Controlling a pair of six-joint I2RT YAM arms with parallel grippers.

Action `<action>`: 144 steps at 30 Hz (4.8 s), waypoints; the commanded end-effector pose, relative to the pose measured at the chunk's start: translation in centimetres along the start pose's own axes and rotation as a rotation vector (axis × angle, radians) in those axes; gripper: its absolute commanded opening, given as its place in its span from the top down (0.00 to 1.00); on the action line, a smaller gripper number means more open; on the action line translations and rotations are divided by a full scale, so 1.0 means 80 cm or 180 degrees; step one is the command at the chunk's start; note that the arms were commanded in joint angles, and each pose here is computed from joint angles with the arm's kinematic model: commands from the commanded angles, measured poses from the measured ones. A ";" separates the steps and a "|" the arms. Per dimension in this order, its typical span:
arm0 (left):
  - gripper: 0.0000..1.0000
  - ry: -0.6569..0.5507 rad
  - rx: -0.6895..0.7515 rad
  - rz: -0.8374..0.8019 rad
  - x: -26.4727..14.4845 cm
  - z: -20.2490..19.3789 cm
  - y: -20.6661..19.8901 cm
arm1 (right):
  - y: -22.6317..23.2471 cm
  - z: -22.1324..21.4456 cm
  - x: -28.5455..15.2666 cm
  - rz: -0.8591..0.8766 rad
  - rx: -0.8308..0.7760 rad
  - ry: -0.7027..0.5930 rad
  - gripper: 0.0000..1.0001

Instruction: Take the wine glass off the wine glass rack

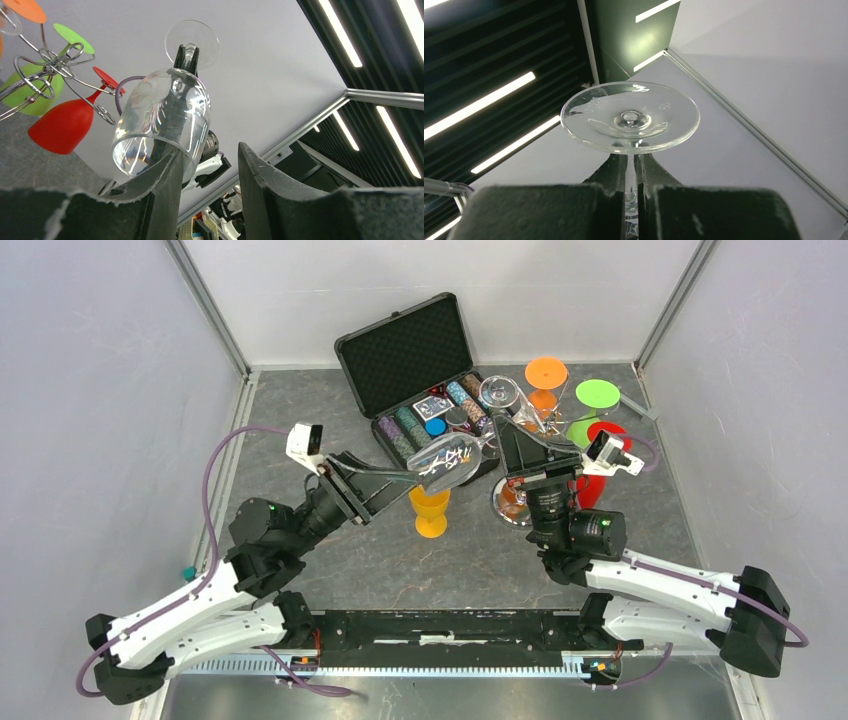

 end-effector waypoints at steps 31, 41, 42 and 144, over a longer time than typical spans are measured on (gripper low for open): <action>0.98 -0.0219 0.0304 -0.0060 0.015 0.023 -0.007 | 0.014 0.020 -0.009 0.0237 0.0030 -0.0209 0.58; 0.98 -0.0853 0.0550 0.0273 0.015 0.076 -0.003 | 0.019 0.006 -0.005 0.0293 -0.0020 -0.0038 0.35; 0.98 -0.0917 0.0627 0.0290 0.016 0.082 -0.005 | 0.019 0.004 -0.003 0.0281 -0.0022 -0.0019 0.32; 0.33 0.1737 0.2489 0.4107 -0.122 0.078 0.284 | -0.203 0.281 -0.008 -0.3361 -0.4037 0.1900 0.11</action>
Point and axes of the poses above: each gripper's point midway between its finger pads, its own x axis out along the fingers, its own y axis along the line the jaws close on, z = x × y, the point moved 1 cm from there along -x, back along the fingers, and after that the axes turned 3 degrees about -x, right-handed, at the moved point
